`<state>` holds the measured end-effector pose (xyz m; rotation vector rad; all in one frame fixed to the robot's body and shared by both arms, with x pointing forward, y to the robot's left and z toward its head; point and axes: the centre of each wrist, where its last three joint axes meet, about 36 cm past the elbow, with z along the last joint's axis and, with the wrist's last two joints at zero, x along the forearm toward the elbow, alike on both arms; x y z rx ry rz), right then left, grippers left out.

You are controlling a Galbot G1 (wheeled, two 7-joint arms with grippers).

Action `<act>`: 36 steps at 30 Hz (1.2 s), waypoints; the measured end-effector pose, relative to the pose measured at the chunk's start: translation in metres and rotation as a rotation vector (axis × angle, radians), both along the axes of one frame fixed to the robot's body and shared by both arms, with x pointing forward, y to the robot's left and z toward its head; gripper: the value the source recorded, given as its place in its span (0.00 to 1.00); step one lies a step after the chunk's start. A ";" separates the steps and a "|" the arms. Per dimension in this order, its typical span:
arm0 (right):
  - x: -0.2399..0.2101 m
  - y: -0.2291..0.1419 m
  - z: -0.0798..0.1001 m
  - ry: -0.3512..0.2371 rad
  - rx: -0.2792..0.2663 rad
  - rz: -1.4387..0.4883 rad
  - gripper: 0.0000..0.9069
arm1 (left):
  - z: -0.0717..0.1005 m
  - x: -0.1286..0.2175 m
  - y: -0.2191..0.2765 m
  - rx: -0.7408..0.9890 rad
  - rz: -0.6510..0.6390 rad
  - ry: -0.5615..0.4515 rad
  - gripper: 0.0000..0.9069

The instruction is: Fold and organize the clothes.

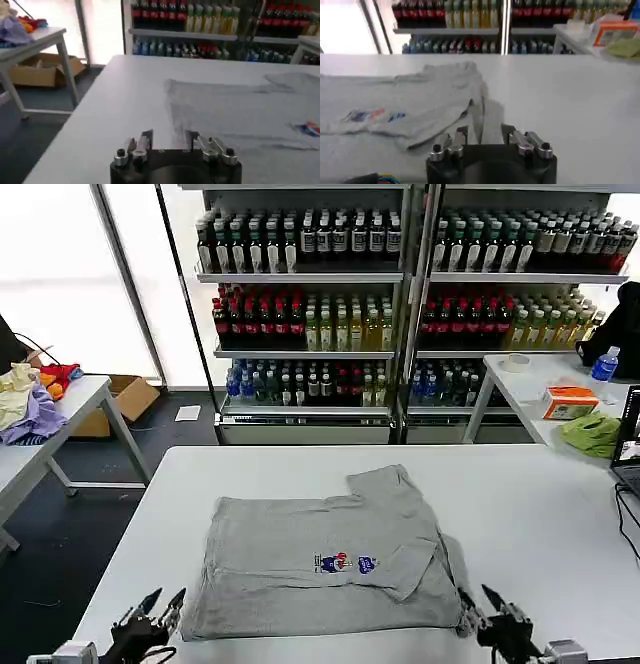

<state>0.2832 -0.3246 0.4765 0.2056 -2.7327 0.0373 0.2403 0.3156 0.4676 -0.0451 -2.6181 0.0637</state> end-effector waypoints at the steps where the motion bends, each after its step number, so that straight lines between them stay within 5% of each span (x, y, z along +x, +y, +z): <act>1: 0.011 -0.003 0.000 -0.010 0.005 0.010 1.00 | 0.001 0.004 0.003 0.002 -0.005 -0.008 1.00; 11: 0.136 -0.016 -0.010 -0.049 0.042 0.087 1.00 | -0.002 0.078 0.031 -0.011 -0.145 -0.056 1.00; 22: 0.248 -0.008 -0.028 0.025 0.068 0.121 1.00 | -0.020 0.175 0.047 -0.045 -0.258 -0.040 1.00; 36: 0.305 0.017 -0.060 0.139 0.097 0.123 1.00 | -0.050 0.261 0.046 -0.052 -0.301 0.030 1.00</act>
